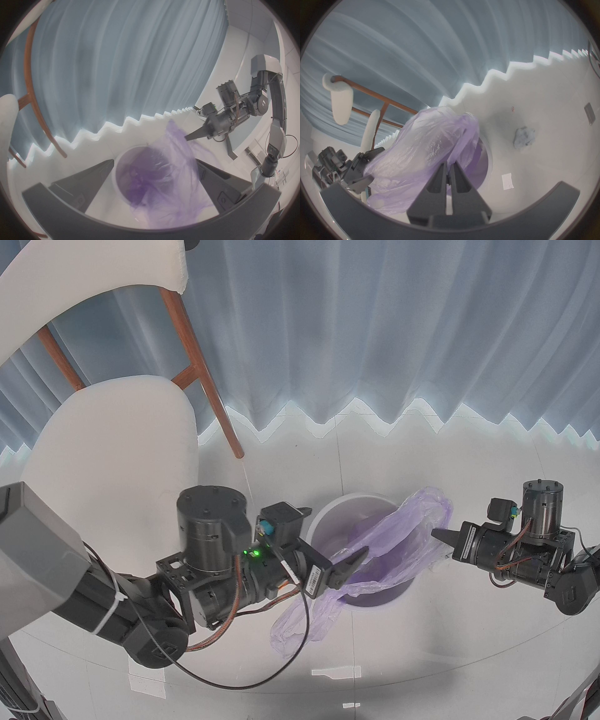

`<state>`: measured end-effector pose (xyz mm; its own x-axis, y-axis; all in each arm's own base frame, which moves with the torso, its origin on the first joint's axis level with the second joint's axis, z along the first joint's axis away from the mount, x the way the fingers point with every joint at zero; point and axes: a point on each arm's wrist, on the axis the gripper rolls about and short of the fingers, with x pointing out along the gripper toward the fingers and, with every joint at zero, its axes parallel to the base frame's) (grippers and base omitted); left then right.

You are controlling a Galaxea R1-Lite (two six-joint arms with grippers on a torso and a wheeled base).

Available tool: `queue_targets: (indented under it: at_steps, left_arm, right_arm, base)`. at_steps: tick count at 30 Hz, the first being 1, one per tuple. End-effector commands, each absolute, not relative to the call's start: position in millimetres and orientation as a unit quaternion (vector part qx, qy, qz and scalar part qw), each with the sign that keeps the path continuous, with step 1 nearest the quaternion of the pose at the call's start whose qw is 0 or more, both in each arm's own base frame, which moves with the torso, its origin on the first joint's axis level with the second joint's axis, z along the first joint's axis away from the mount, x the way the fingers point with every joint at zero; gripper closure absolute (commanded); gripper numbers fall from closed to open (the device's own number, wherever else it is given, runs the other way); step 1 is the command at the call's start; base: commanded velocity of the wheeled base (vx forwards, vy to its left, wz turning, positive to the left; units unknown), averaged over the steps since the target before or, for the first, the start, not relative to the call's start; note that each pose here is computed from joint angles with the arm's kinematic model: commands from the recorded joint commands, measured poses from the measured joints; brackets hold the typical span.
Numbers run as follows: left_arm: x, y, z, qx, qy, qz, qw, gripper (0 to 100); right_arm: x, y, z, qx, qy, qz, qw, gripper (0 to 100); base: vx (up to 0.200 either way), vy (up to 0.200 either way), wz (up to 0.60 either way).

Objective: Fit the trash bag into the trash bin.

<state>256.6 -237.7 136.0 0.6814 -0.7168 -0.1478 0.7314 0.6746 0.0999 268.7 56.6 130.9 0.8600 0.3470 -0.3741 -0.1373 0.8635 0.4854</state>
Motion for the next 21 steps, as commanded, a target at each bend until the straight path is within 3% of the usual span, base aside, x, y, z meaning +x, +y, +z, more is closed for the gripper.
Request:
queue_targets:
  at_steps: [1, 14, 15, 21]
  left_arm:
    - [258.3, -222.0, 140.3, 0.074, 0.049, -0.379, 0.921, 0]
    - [242.2, -223.4, 120.6, 0.073, 0.100, -0.401, 0.908, 0]
    - [242.4, -223.7, 120.0, 0.073, 0.103, -0.402, 0.907, 100]
    - [244.1, -235.9, 119.7, 0.065, 0.106, -0.433, 0.893, 100]
  right_arm:
    - [264.3, 49.4, 134.3, 0.223, 0.218, 0.131, 0.941, 100]
    - [260.0, 45.8, 133.8, 0.223, 0.218, 0.126, 0.942, 100]
    - [260.0, 45.8, 133.8, 0.223, 0.218, 0.126, 0.942, 100]
    - [252.6, 45.3, 138.4, 0.212, 0.214, 0.145, 0.943, 100]
  base:
    - [0.000, 0.000, 0.00]
    - [0.000, 0.000, 0.00]
    - [0.000, 0.000, 0.00]
    - [0.000, 0.000, 0.00]
